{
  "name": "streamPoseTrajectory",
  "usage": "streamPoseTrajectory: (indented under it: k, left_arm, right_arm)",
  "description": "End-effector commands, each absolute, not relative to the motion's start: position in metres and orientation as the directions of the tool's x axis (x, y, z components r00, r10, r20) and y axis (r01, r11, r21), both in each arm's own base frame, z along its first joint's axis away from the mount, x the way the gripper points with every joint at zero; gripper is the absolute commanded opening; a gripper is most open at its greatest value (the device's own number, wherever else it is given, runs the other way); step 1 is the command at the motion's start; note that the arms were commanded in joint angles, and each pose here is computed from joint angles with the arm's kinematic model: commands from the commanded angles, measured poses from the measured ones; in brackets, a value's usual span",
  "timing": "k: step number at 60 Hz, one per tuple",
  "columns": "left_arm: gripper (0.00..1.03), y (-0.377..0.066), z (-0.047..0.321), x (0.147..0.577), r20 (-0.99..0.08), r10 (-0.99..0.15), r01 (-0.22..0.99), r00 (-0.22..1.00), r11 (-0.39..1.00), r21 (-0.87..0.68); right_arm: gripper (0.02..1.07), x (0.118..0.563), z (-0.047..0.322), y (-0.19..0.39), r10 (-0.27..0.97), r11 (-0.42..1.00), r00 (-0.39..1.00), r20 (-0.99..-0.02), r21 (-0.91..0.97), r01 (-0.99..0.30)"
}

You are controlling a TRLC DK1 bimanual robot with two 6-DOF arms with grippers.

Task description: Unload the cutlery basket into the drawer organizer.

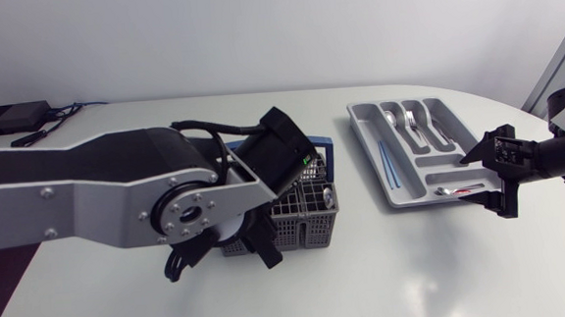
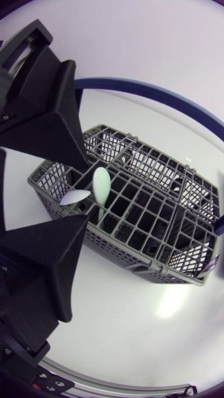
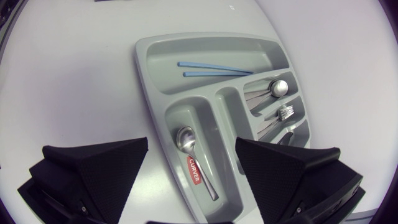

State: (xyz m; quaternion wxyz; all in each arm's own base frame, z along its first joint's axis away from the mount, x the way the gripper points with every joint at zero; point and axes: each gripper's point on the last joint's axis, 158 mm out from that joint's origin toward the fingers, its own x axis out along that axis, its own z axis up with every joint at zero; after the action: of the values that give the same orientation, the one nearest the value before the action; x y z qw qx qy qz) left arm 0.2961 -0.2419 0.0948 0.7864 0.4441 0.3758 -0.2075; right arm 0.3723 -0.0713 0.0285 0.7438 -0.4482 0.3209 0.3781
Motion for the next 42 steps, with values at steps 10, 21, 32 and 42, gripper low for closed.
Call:
streamPoseTrajectory:
  k: [10, 21, 32, 42]
  left_arm:
    - [0.33, -0.2306, 0.0812, 0.2978, -0.773, 0.065, 0.646, 0.631, 0.508, 0.57]
    - [0.26, -0.229, 0.0807, 0.2985, -0.769, 0.073, 0.646, 0.635, 0.497, 0.58]
    - [0.11, -0.2278, 0.0796, 0.2982, -0.768, 0.077, 0.646, 0.635, 0.492, 0.583]
    - [0.06, -0.2275, 0.0827, 0.2982, -0.764, 0.074, 0.644, 0.641, 0.489, 0.588]
  right_arm:
    - [1.03, 0.3675, 0.015, -0.0729, 0.282, 0.332, 0.487, -0.827, -0.392, -0.858]
    - [1.03, 0.3688, 0.0164, -0.0722, 0.282, 0.33, 0.49, -0.825, -0.396, -0.857]
    - [1.03, 0.3696, 0.02, -0.0707, 0.281, 0.33, 0.495, -0.822, -0.402, -0.854]
    - [1.03, 0.3685, 0.0214, -0.0678, 0.283, 0.327, 0.496, -0.821, -0.403, -0.855]
